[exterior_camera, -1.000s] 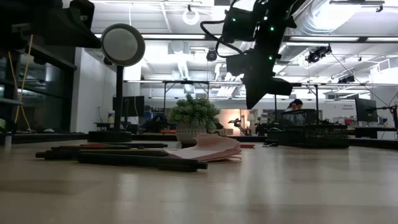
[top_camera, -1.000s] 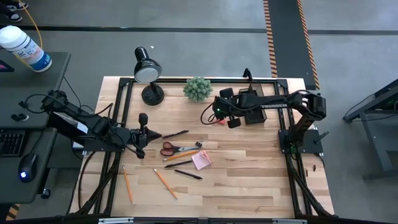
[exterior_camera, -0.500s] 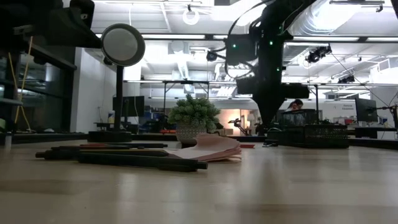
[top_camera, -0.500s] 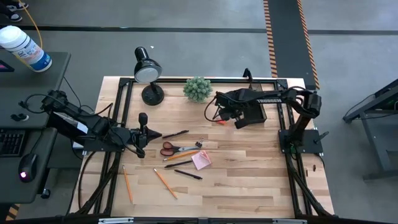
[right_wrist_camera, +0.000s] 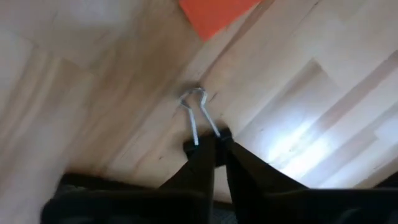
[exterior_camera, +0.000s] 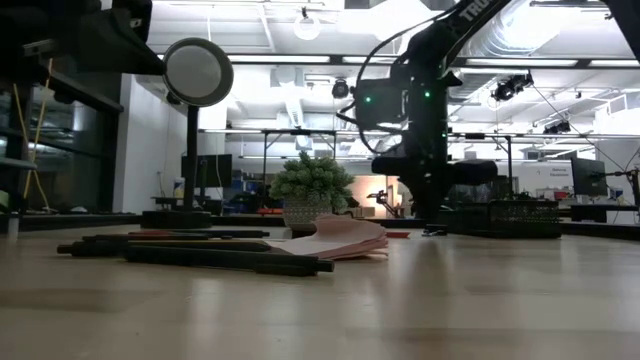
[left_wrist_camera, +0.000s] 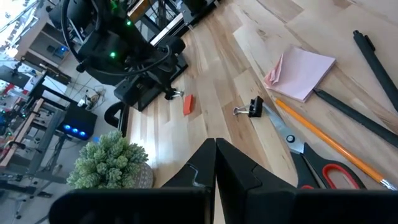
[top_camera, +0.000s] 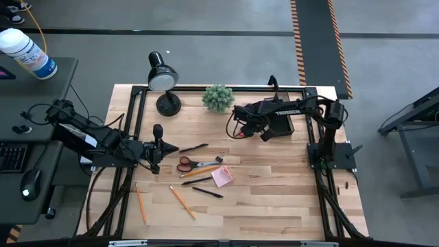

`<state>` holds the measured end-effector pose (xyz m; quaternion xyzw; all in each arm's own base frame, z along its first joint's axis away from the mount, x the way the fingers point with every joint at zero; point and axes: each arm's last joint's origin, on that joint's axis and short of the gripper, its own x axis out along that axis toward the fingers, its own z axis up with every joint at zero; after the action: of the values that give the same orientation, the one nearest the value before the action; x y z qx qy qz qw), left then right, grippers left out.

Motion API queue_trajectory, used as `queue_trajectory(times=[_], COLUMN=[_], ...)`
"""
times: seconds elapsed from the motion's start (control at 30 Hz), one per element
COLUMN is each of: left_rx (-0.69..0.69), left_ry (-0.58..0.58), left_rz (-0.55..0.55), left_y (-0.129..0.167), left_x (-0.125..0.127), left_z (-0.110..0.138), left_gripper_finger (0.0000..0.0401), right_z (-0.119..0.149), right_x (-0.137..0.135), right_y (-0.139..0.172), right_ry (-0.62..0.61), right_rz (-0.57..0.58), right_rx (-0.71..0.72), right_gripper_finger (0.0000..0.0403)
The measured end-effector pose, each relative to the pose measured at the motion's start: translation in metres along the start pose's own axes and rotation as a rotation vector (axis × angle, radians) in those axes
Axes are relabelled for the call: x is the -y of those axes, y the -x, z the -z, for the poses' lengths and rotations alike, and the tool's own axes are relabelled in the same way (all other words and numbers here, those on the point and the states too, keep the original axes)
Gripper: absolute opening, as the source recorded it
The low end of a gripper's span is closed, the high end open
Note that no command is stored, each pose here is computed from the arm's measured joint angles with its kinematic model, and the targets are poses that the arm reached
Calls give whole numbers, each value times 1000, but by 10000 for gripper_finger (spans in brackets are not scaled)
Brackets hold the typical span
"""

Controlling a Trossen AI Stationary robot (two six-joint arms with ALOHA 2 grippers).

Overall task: Pick and place office supplies into organizer
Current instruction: Put the top binder clip into the desk organizer

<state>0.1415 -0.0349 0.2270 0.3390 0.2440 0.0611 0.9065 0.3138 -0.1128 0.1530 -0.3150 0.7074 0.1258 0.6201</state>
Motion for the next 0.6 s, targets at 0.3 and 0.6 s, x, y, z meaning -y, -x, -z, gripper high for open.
queue_trajectory(times=[0.3,0.6], left_rx=[0,-1], left_ry=[0,0], left_rz=[0,0], left_y=[0,0], left_x=[0,0], left_z=[0,0], left_gripper_finger=[1,1], right_z=[-4,-4], right_x=[5,4], right_y=[-1,-4], right_ry=[24,75], right_rz=[42,33], right_rx=[39,30], right_gripper_finger=[96,91])
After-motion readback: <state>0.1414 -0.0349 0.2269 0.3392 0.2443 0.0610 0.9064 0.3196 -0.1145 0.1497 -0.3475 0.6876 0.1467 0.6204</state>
